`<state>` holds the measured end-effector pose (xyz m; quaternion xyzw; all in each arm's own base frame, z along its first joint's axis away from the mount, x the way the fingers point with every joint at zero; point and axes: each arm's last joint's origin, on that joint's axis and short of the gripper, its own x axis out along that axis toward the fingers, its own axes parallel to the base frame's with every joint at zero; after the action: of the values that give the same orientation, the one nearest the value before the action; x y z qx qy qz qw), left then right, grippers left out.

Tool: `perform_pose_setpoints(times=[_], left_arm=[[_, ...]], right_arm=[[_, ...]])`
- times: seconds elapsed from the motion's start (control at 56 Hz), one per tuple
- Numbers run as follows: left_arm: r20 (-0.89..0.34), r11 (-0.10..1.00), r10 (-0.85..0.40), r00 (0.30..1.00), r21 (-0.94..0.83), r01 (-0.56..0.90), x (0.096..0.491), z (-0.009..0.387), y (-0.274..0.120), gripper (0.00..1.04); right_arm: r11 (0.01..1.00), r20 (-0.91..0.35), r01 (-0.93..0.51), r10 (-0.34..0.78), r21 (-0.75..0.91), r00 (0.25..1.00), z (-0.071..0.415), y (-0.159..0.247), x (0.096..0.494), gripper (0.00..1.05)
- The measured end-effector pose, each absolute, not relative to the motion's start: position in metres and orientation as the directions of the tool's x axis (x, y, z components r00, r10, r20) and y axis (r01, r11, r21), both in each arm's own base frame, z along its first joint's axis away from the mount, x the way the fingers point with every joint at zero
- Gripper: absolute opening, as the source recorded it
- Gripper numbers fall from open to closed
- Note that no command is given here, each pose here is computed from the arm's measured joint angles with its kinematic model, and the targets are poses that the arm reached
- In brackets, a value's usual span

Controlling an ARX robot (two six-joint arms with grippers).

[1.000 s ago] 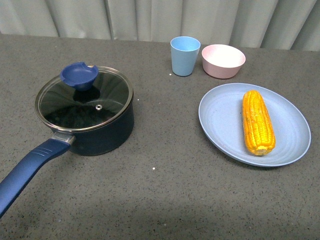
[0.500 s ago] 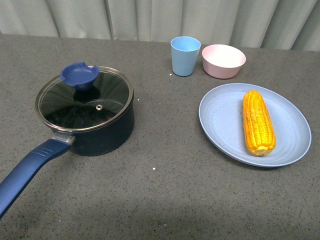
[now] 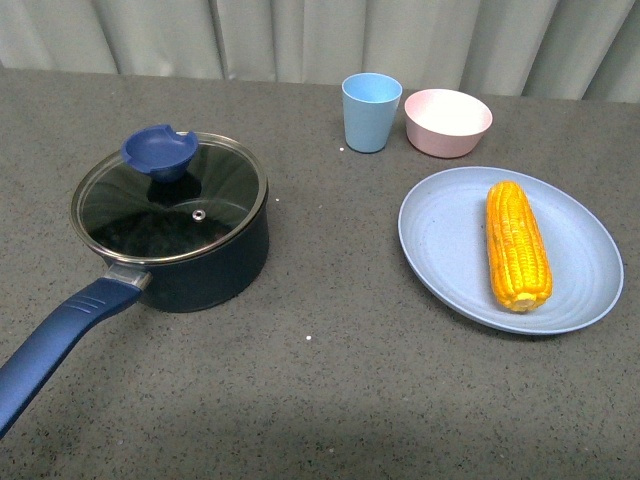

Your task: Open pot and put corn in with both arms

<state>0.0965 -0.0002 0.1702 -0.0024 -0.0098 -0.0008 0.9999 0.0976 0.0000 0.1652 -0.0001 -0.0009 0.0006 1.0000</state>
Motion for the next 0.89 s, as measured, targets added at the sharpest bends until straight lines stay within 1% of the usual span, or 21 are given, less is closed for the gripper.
perform_pose_setpoints(times=[0.804, 0.839, 0.857, 0.893], left_arm=[[0.020, 1.000, -0.002, 1.000, -0.004, 0.002, 0.0965, 0.1702, -0.0002, 0.98], [-0.005, 0.999, -0.032, 0.999, -0.006, 0.032, 0.0970, 0.1690, -0.0002, 0.98], [-0.050, 0.996, -0.093, 0.994, -0.014, 0.092, 0.0983, 0.1681, -0.0006, 0.98], [-0.104, 0.988, -0.152, 0.983, -0.040, 0.149, 0.1036, 0.1658, -0.0015, 0.98]], right_arm=[[1.000, 0.002, -0.001, 0.001, 0.000, 1.000, 0.1652, 0.0000, 0.0976, 0.96], [1.000, 0.002, -0.001, 0.001, 0.000, 1.000, 0.1652, 0.0000, 0.0976, 0.96], [1.000, 0.002, -0.001, 0.001, 0.000, 1.000, 0.1652, 0.0000, 0.0976, 0.96], [1.000, 0.002, -0.002, 0.002, 0.000, 1.000, 0.1652, 0.0000, 0.0976, 0.96]])
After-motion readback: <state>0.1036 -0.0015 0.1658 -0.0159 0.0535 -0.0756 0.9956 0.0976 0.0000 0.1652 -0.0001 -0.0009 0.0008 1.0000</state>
